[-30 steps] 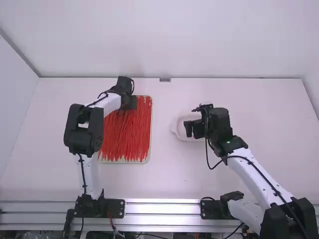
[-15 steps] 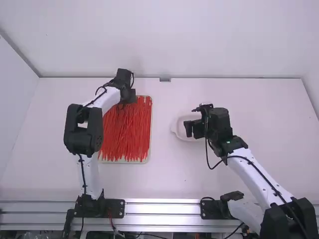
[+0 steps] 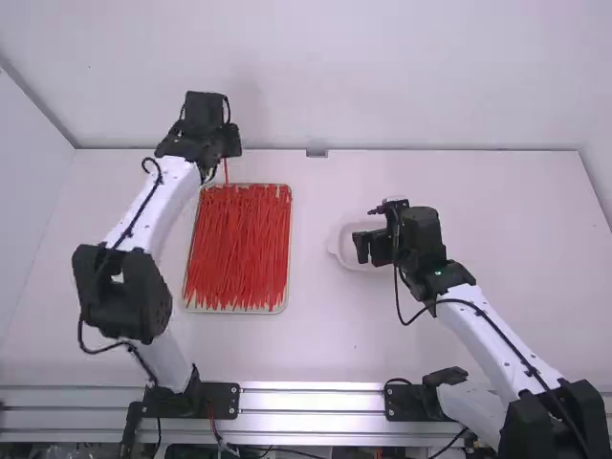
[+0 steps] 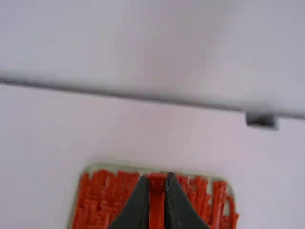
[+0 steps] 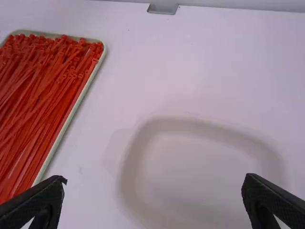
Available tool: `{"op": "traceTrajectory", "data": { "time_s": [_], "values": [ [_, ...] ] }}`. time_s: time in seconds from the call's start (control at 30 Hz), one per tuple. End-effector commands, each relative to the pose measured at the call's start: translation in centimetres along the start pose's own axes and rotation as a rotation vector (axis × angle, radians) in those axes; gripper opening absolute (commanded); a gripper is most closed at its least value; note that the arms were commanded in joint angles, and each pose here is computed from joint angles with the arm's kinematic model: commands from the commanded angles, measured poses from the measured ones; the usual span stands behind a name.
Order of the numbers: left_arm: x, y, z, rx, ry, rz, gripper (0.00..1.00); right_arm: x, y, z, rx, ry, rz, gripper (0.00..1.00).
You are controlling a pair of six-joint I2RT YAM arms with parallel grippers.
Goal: Fasten the cable tie
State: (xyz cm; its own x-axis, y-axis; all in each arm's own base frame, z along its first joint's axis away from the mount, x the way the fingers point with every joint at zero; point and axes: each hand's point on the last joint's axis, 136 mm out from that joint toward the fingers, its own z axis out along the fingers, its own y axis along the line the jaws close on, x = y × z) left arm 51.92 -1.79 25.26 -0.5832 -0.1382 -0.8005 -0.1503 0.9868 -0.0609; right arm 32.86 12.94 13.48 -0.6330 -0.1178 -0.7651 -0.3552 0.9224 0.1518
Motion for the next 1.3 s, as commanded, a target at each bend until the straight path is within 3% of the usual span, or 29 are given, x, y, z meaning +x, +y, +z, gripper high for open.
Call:
{"op": "traceTrajectory", "data": {
  "time_s": [0.0,0.23,0.63,0.87,1.1,1.27],
  "values": [
    [-2.7,0.7,-3.5,-0.009,-0.076,0.007,0.02,-1.7,0.2,-0.3,-0.006,-0.035,-0.004,0.99],
    [-3.7,0.3,-8.3,0.038,-0.128,0.004,0.02,-1.8,0.2,-0.3,-0.007,-0.038,-0.004,0.99],
    [-0.4,1.4,-12.2,0.060,-0.200,-0.029,0.02,-2.0,0.7,-0.3,-0.034,-0.044,-0.002,0.99],
    [2.7,0.4,-13.6,0.182,-0.242,-0.064,0.02,-3.1,3.1,-0.6,-0.175,-0.088,-0.019,0.99],
    [4.8,-3.2,-13.8,0.424,-0.248,-0.076,0.02,-6.1,5.1,-1.6,-0.309,-0.183,0.142,0.99],
    [5.2,-5.2,-14.1,0.566,-0.271,-0.102,0.02,-8.1,7.3,-2.6,-0.402,-0.265,0.103,0.99]
  ]
}}
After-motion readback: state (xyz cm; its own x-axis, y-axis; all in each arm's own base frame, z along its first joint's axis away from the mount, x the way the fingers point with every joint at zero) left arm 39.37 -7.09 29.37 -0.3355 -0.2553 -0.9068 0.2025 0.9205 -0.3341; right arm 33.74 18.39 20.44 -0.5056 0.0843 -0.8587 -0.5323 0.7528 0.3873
